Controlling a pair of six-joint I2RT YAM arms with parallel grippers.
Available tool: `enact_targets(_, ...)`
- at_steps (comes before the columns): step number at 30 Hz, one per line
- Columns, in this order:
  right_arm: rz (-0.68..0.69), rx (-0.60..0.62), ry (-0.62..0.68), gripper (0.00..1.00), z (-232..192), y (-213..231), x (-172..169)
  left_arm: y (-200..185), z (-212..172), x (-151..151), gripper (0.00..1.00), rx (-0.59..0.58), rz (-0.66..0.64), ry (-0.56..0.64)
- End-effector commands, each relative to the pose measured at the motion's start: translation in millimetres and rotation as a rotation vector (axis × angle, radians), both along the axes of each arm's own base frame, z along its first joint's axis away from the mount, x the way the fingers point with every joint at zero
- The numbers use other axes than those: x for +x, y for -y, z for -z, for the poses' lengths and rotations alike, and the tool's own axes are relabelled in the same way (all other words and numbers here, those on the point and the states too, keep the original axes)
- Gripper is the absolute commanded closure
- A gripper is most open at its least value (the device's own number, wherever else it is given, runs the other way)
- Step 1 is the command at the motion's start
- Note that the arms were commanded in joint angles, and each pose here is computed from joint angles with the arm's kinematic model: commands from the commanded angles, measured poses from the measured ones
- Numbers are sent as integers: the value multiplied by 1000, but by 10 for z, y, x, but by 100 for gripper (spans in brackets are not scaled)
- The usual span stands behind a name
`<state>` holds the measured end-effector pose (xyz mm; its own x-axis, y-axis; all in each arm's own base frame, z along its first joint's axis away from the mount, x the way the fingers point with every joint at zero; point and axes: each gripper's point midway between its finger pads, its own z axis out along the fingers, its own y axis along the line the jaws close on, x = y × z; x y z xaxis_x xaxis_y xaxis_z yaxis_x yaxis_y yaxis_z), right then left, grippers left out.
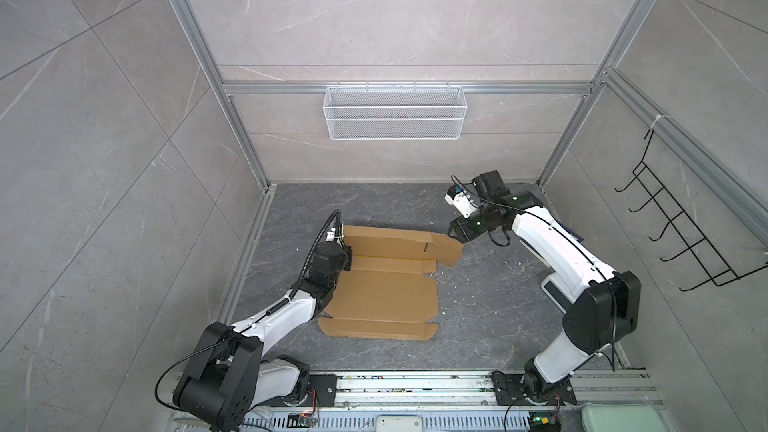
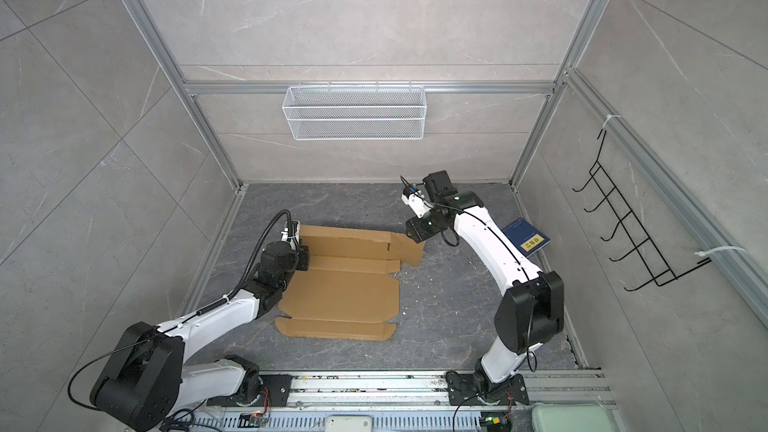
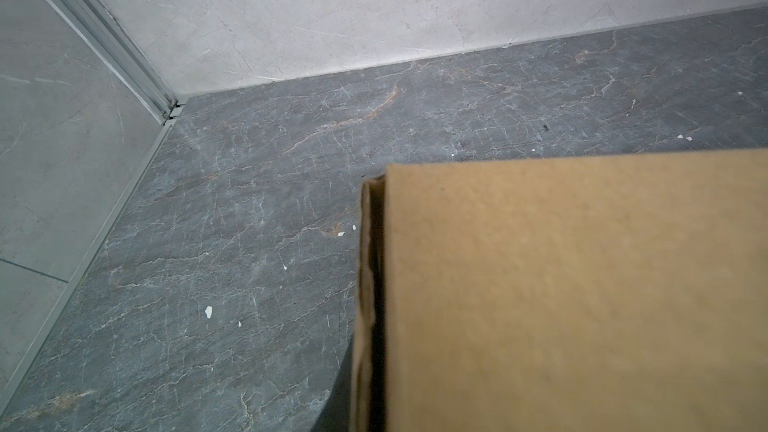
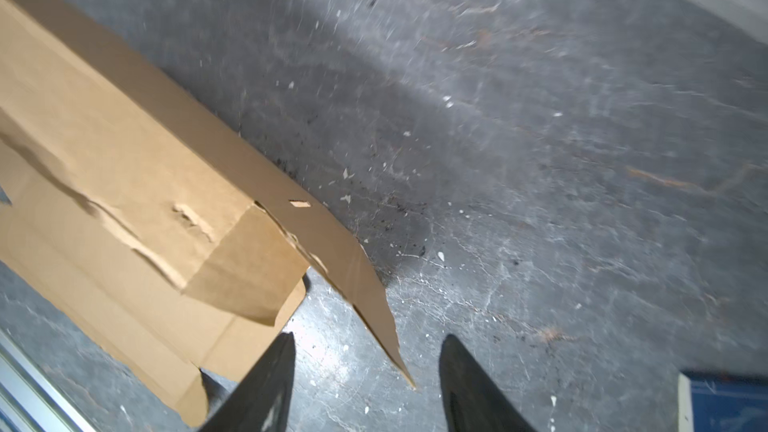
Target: Fold the paper box
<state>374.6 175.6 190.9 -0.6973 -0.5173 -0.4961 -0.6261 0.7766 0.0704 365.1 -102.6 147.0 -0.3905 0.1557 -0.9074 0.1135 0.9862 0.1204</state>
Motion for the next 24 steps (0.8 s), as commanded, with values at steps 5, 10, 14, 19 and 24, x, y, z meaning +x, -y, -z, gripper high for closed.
enact_targets(5,-145,-25,-69,43,207,-224,-87,25,-124,46,100,12,18,29)
enact_targets(10,-153,-36,-120,51,337,-295,-80,19,-140,55,100,13,13,33)
enact_targets(14,-153,-48,-160,63,435,-320,-166,-2,-150,46,100,9,0,37)
enact_targets(19,-115,-22,-200,76,440,-395,-244,-33,-159,48,100,-18,-28,44)
enact_targets(24,-43,42,-230,86,400,-503,-321,-34,-178,33,100,-51,-39,48)
